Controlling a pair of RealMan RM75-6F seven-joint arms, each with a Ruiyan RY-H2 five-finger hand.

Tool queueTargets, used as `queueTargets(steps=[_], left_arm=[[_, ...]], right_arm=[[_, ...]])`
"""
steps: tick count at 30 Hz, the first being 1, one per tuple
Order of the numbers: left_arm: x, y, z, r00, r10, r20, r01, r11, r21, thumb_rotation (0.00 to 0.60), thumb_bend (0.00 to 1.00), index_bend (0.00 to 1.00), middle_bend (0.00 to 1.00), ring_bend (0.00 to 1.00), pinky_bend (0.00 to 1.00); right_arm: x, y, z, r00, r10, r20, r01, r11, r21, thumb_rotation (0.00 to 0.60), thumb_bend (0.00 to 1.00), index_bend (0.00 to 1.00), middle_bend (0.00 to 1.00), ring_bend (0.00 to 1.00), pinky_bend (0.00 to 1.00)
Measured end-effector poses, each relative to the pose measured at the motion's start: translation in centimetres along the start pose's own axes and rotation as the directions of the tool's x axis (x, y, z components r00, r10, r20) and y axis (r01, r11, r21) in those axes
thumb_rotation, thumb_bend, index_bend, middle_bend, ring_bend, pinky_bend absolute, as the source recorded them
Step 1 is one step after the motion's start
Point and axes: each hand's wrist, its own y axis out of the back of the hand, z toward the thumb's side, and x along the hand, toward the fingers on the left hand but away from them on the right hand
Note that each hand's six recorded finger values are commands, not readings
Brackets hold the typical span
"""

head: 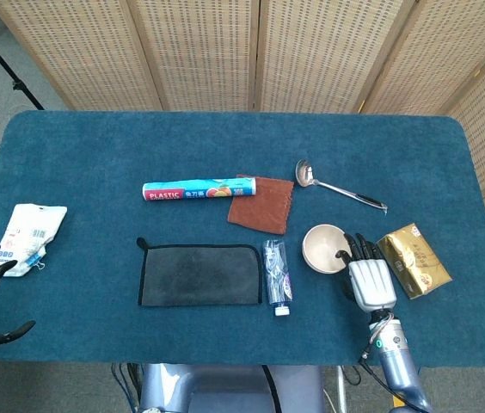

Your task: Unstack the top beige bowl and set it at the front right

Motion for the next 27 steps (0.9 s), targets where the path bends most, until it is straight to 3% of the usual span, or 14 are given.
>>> queueTargets(steps=[27], left_arm=[[-0.1, -0.2, 0.1, 1.0, -0.011, 0.005, 0.011, 1.0, -0.004, 0.432, 0.0, 0.17, 0.0, 0.0, 0.0]], right_arm=[[-1.2, -0.1, 0.4, 0.999, -0.038, 0.011, 0.038, 0.999, -0.008, 0.6, 0.36, 0.36, 0.12, 0.03, 0.17]])
